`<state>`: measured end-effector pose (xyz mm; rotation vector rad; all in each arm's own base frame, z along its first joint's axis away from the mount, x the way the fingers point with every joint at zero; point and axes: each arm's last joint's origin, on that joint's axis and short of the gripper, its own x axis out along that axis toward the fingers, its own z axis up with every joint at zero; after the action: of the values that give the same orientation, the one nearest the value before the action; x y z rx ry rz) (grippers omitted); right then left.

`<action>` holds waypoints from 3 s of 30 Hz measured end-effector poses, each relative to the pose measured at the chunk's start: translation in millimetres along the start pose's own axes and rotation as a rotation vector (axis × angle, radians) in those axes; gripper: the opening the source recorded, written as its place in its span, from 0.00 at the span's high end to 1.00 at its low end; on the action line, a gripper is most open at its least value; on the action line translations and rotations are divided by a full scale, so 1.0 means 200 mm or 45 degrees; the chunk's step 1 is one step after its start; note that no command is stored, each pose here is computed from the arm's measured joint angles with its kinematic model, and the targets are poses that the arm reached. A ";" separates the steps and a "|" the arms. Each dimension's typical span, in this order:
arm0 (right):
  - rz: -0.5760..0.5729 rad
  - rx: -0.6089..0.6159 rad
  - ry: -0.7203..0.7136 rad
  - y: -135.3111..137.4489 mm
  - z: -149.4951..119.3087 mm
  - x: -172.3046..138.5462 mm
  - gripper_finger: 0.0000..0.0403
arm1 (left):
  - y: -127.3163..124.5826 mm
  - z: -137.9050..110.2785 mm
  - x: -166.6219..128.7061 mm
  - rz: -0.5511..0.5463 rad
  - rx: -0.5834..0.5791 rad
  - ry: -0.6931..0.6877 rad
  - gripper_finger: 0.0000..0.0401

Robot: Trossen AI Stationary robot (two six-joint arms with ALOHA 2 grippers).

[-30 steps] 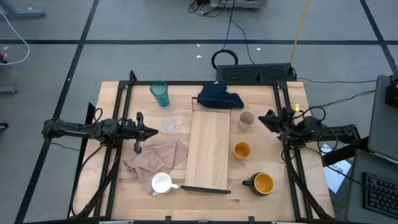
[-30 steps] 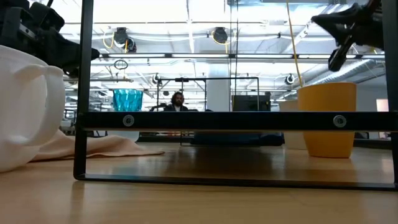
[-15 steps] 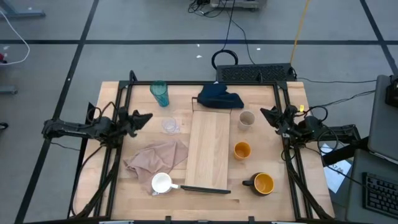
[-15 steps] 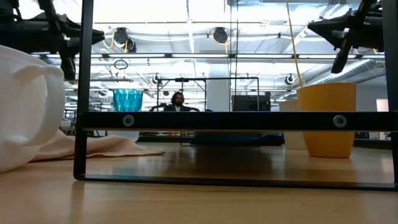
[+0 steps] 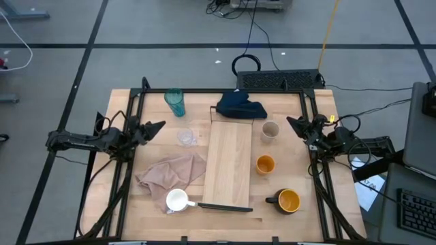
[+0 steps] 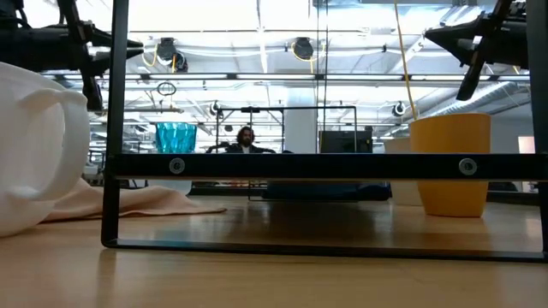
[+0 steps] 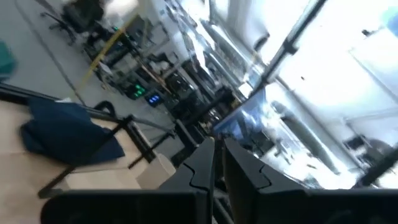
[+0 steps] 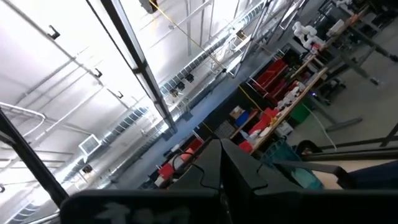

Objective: Stack small to large cups/mugs on shelf
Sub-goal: Put the white cup on the shelf

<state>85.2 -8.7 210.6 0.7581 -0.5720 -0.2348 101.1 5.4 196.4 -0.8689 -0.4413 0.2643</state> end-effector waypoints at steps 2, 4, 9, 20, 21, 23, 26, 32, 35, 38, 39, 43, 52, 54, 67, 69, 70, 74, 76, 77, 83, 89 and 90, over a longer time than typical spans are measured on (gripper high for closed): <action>0.001 -0.032 -0.002 0.00 0.00 0.00 1.00 | 0.00 0.01 0.00 0.009 -0.027 -0.029 0.92; 0.011 -0.054 -0.016 0.00 0.01 0.00 1.00 | 0.00 0.01 0.00 0.033 -0.028 -0.058 0.92; -0.009 -0.052 -0.041 0.00 0.01 0.00 1.00 | 0.01 0.02 0.00 0.096 -0.038 -0.121 0.92; -0.017 -0.052 -0.034 0.00 0.01 0.00 1.00 | 0.01 0.02 0.00 0.098 -0.069 -0.127 0.92; -0.016 -0.037 -0.034 0.00 0.01 0.00 1.00 | 0.01 0.02 0.00 0.097 -0.070 -0.126 0.92; -0.015 0.001 -0.035 0.00 0.01 0.00 1.00 | 0.01 0.02 0.00 0.092 -0.071 -0.120 0.92; -0.009 0.051 -0.042 0.00 0.01 0.00 1.00 | 0.01 0.01 0.00 0.079 -0.069 -0.106 0.92; 0.023 0.114 -0.064 0.01 0.02 0.00 1.00 | 0.00 0.01 0.00 0.015 -0.067 -0.035 0.92; 0.082 0.089 -0.139 0.04 0.06 0.00 1.00 | -0.02 0.02 0.00 -0.015 -0.072 -0.019 0.92; 0.112 -0.021 -0.175 0.05 0.07 -0.01 1.00 | -0.05 0.04 0.01 -0.036 -0.054 -0.039 0.92; 0.145 -0.054 -0.190 0.08 0.10 0.00 1.00 | -0.06 0.05 0.01 -0.042 -0.037 -0.046 0.92; 0.188 -0.175 -0.223 0.16 0.18 0.03 1.00 | -0.12 0.10 0.02 -0.053 0.015 -0.060 0.92; 0.116 -0.444 0.096 0.37 0.22 0.29 1.00 | -0.28 0.22 0.05 0.035 0.184 0.126 0.92; 0.078 -0.486 0.171 0.41 0.21 0.37 1.00 | -0.32 0.25 0.06 0.081 0.254 0.189 0.92; -0.031 -0.815 0.667 0.54 0.08 0.72 1.00 | -0.53 0.32 0.24 0.271 0.604 0.482 0.92; -0.063 -0.846 0.740 0.55 0.08 0.73 1.00 | -0.54 0.32 0.26 0.287 0.644 0.517 0.92; -0.082 -0.860 0.781 0.55 0.08 0.74 1.00 | -0.55 0.32 0.27 0.293 0.659 0.532 0.92; -0.175 -0.907 0.967 0.59 0.11 0.76 1.00 | -0.55 0.30 0.30 0.325 0.699 0.587 0.92; -0.215 -0.927 1.050 0.61 0.11 0.77 1.00 | -0.55 0.30 0.30 0.332 0.712 0.599 0.92; -0.231 -0.937 1.083 0.61 0.12 0.78 1.00 | -0.54 0.29 0.30 0.339 0.723 0.613 0.92; -0.348 -0.892 1.393 0.60 0.12 0.77 1.00 | -0.53 0.28 0.30 0.360 0.738 0.639 0.92; -0.534 -0.794 1.687 0.52 0.08 0.71 1.00 | -0.54 0.28 0.30 0.358 0.736 0.636 0.92; -0.553 -0.802 1.718 0.51 0.08 0.71 1.00 | -0.54 0.28 0.30 0.358 0.736 0.636 0.92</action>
<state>193.2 -2.2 348.3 0.2745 0.9270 -0.2290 131.7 1.0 328.1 -0.3982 0.2253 0.3948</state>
